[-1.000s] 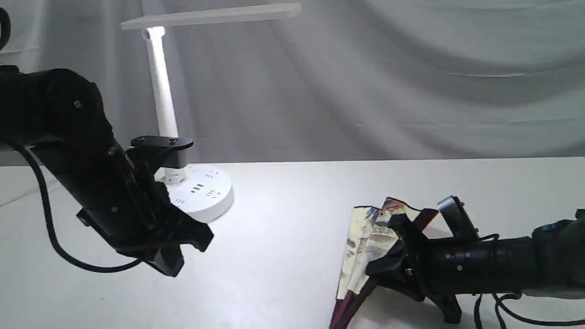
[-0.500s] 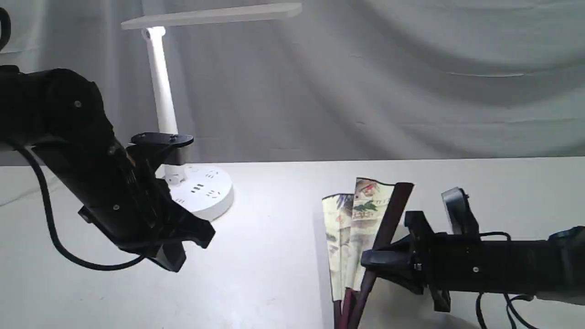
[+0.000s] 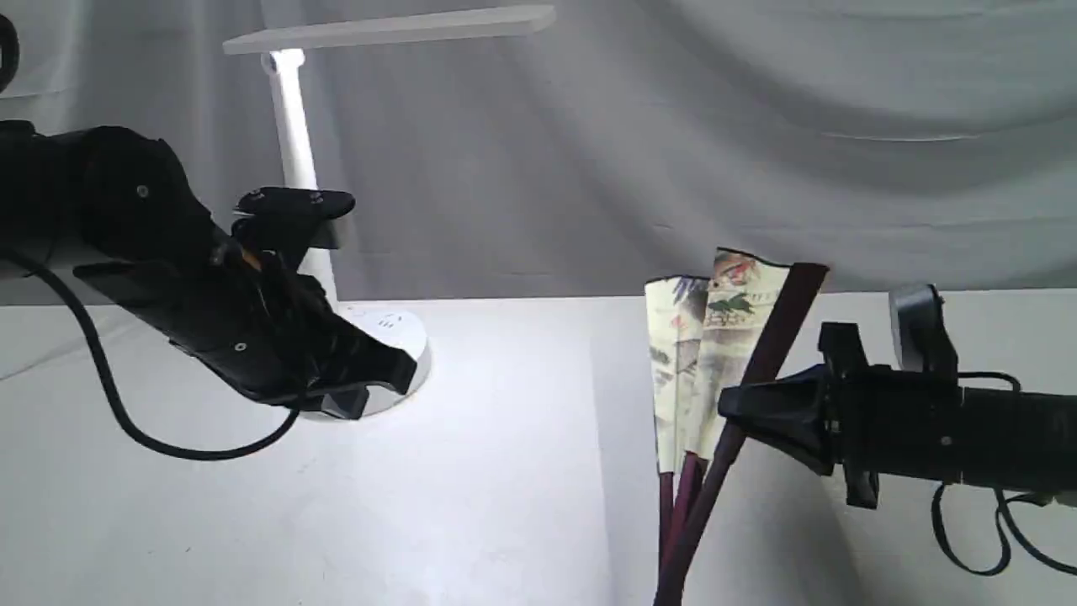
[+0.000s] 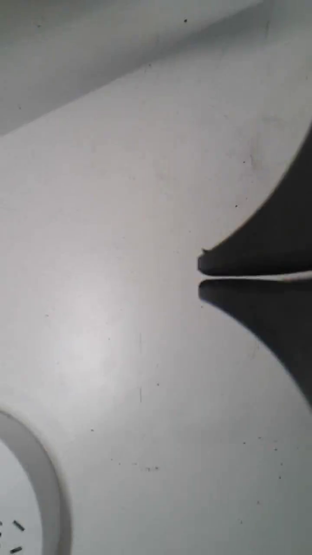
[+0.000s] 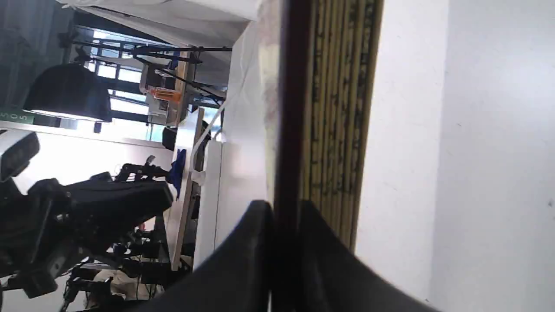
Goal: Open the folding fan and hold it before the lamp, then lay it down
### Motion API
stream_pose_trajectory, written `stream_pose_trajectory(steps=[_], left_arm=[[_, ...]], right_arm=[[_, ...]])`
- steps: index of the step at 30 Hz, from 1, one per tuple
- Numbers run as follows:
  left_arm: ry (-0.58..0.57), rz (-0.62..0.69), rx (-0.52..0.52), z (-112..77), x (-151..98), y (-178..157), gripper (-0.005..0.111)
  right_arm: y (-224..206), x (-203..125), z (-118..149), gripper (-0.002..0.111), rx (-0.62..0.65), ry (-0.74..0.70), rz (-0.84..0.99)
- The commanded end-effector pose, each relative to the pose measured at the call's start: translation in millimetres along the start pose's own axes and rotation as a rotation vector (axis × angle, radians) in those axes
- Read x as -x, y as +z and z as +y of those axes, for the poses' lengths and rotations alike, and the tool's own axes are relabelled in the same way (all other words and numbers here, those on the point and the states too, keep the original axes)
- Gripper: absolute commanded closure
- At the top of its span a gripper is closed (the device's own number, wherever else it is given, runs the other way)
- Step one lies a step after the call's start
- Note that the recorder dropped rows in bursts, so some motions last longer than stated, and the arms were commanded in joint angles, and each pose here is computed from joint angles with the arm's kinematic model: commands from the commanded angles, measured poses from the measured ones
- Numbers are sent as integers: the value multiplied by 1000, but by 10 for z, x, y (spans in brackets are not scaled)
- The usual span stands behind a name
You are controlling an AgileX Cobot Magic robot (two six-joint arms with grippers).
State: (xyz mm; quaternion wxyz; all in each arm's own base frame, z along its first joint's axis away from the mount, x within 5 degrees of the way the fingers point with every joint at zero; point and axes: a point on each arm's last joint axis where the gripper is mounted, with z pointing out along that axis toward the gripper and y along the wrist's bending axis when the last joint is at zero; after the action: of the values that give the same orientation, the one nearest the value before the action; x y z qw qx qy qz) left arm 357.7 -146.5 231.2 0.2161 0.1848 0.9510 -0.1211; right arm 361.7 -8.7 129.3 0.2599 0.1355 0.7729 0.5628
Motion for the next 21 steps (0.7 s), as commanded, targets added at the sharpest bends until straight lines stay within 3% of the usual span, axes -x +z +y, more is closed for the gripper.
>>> stream_pose_trajectory(steps=[1,6,21], left_arm=[[12,-24,-24,-26,12,-38,105],[104,-49,-38,-40,29,-35,103],[93,-436,146,145,-6,187,104]], right_arm=[[-63,49,210,108,45,-72,-12],[-78,46,259,108,45,-92,-3],[-78,23,249,108,36,-119,23]])
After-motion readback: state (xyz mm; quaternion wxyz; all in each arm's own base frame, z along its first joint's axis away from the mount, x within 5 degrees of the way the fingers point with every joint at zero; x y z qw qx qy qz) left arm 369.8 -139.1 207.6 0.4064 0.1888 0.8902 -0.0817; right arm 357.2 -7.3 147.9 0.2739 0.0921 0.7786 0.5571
